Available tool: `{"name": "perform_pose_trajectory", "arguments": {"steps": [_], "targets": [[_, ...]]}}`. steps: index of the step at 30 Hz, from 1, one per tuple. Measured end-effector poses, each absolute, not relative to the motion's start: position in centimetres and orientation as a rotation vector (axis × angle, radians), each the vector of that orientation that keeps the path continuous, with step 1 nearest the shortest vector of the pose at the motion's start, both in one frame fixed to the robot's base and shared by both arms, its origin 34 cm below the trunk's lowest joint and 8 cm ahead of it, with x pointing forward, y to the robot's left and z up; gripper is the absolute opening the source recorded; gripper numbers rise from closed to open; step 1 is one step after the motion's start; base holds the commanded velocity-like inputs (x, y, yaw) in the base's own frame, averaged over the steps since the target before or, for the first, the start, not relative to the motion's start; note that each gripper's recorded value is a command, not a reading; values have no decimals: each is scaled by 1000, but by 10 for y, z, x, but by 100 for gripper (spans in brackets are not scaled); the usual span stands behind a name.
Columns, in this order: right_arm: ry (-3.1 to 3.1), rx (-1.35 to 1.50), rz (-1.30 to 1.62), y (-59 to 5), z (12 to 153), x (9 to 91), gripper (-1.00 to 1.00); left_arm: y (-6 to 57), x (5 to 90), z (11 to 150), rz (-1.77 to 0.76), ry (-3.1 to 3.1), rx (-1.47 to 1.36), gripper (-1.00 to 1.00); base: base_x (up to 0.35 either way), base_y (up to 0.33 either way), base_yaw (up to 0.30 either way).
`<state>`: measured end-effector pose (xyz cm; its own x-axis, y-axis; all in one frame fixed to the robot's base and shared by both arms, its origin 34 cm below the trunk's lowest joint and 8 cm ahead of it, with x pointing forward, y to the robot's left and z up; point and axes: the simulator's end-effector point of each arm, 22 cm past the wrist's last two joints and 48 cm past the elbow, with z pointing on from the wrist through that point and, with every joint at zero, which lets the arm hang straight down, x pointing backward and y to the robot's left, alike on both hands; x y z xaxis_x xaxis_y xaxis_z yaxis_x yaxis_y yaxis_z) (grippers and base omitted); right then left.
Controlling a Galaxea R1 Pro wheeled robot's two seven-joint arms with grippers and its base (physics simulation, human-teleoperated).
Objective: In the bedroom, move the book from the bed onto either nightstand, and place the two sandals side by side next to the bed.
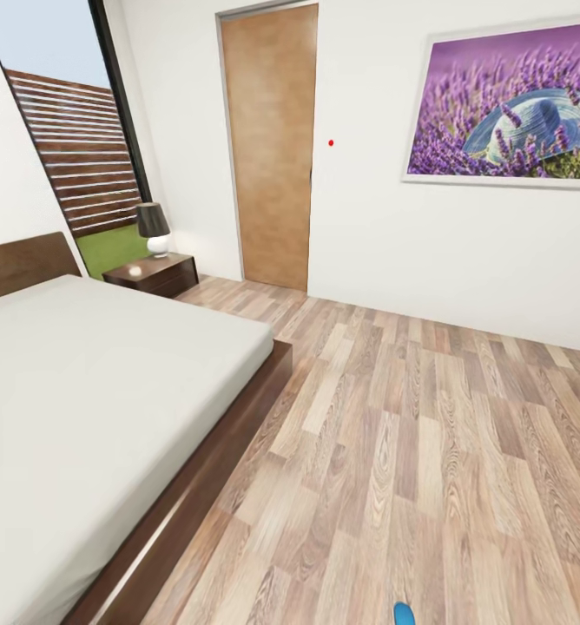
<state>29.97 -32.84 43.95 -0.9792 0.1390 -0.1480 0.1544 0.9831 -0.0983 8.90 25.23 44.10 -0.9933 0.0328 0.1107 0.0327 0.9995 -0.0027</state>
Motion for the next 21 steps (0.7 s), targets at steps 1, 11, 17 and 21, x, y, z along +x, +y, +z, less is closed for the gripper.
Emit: {"name": "perform_pose_trajectory", "arguments": {"steps": [1,11,17,21], "targets": [[2989,222,-164,-328,439,299,100,252,89,441,2,-3030,-50,100,145,0,0],[2992,223,-164,-328,439,298,100,251,89,441,5,-3029,-78,100,73,-2,0],[2988,216,-163,-327,439,300,100,250,89,441,8,-3029,-90,100,12,-108,-15],[2987,209,-161,-326,439,300,100,250,89,441,8,-3029,-94,100,4,-57,-144]]}}
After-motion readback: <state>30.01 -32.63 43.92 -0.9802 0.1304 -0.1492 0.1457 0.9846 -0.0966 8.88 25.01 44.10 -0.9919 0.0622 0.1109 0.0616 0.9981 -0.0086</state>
